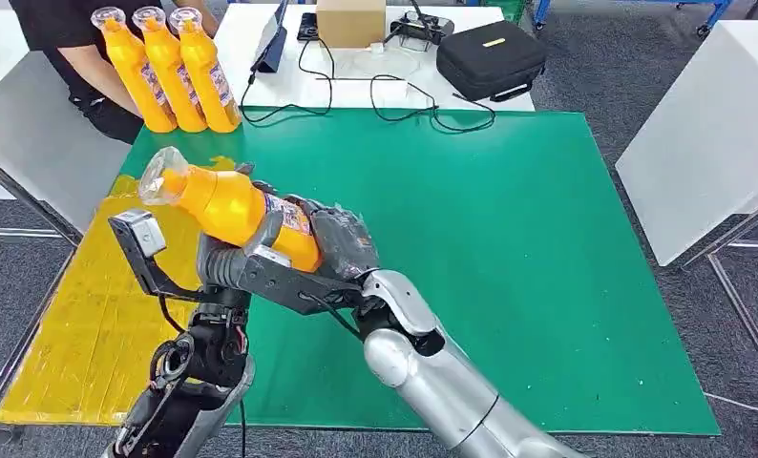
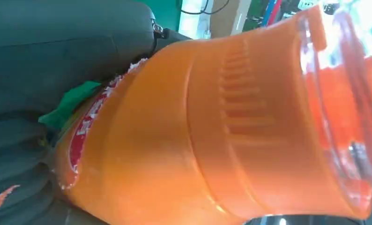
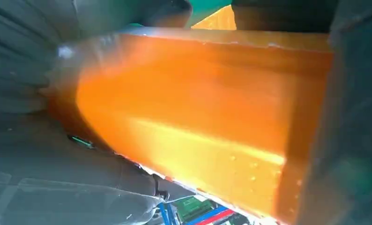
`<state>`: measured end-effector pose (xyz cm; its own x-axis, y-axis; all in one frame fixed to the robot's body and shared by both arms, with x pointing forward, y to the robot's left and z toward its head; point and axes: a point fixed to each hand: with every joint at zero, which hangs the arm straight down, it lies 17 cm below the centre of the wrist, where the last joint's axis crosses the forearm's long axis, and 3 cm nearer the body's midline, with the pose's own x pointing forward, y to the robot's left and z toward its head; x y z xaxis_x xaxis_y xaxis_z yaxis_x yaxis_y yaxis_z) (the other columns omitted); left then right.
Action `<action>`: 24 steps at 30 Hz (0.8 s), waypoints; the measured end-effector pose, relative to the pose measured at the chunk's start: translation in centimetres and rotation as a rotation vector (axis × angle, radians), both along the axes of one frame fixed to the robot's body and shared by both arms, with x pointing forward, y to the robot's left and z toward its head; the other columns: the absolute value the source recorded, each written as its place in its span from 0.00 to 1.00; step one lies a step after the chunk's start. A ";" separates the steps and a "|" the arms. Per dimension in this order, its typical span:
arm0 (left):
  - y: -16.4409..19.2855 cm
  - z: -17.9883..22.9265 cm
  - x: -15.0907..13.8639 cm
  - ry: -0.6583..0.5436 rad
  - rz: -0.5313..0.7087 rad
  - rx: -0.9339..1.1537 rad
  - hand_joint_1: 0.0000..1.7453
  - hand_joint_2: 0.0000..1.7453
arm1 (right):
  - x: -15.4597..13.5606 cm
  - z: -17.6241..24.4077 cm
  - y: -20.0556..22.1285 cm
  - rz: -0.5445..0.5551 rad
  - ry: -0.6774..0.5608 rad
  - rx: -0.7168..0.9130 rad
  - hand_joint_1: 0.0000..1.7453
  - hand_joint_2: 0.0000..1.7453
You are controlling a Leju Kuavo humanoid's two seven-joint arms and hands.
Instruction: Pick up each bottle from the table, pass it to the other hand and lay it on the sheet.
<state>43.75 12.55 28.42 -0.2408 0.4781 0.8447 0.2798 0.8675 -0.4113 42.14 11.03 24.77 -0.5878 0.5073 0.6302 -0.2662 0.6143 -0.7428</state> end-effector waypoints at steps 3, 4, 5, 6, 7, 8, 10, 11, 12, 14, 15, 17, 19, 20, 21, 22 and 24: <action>0.1 0.0 0.0 0.001 0.003 -0.002 1.00 1.00 | 0.0 0.0 0.0 0.000 0.001 0.000 1.00 1.00; 0.1 0.0 0.0 0.001 0.003 -0.002 1.00 1.00 | 0.0 0.0 0.0 0.000 0.001 0.000 1.00 1.00; 0.1 0.1 0.1 0.000 0.003 -0.002 1.00 1.00 | 0.0 0.0 0.0 0.000 0.001 0.000 1.00 1.00; 0.1 0.1 0.1 -0.001 0.003 -0.002 1.00 1.00 | 0.0 0.0 0.0 -0.001 0.001 0.000 1.00 1.00; 0.1 0.1 0.1 -0.001 0.004 -0.002 1.00 1.00 | 0.0 0.0 0.0 -0.002 0.002 0.000 0.00 1.00; 0.1 0.1 0.1 -0.002 0.005 -0.003 1.00 1.00 | 0.0 0.0 0.0 -0.002 0.004 0.000 0.00 0.00; 0.2 0.5 0.1 -0.017 0.011 -0.001 1.00 1.00 | -0.1 -0.5 0.0 0.008 0.035 0.013 0.00 0.00; 0.3 0.8 0.0 -0.030 0.017 0.003 1.00 1.00 | -0.3 -0.9 0.1 0.018 0.059 0.018 0.00 0.00; 0.4 1.0 -0.1 -0.040 0.022 0.010 1.00 1.00 | -0.3 -1.2 0.0 0.019 0.073 0.023 0.00 0.00; 0.5 1.2 -0.2 -0.049 0.025 0.019 1.00 1.00 | -0.2 -1.4 0.0 0.023 0.087 0.023 0.00 0.00; 0.6 1.3 -0.3 -0.056 0.028 0.026 1.00 1.00 | -0.2 -1.4 -0.1 0.022 0.091 0.026 0.00 0.00; 0.9 1.8 -0.4 -0.082 0.047 0.047 1.00 1.00 | 0.1 -1.5 -0.5 0.016 0.101 0.033 0.00 0.00; 1.8 2.9 -0.7 -0.131 0.088 0.084 1.00 1.00 | 0.3 -1.9 -1.3 -0.002 0.118 0.048 0.00 0.00; 2.4 3.5 -0.8 -0.156 0.113 0.106 1.00 1.00 | 0.5 -2.2 -1.9 -0.012 0.131 0.059 0.00 0.00; 3.1 4.0 -0.9 -0.183 0.148 0.135 1.00 1.00 | 0.6 -2.4 -2.6 -0.026 0.142 0.075 0.00 0.00; 3.9 4.3 -1.0 -0.201 0.185 0.166 1.00 1.00 | 0.8 -2.3 -3.4 -0.037 0.146 0.093 0.00 0.00; 5.6 4.6 -0.9 -0.231 0.267 0.243 1.00 1.00 | 1.4 -1.7 -5.1 -0.057 0.143 0.132 0.00 0.00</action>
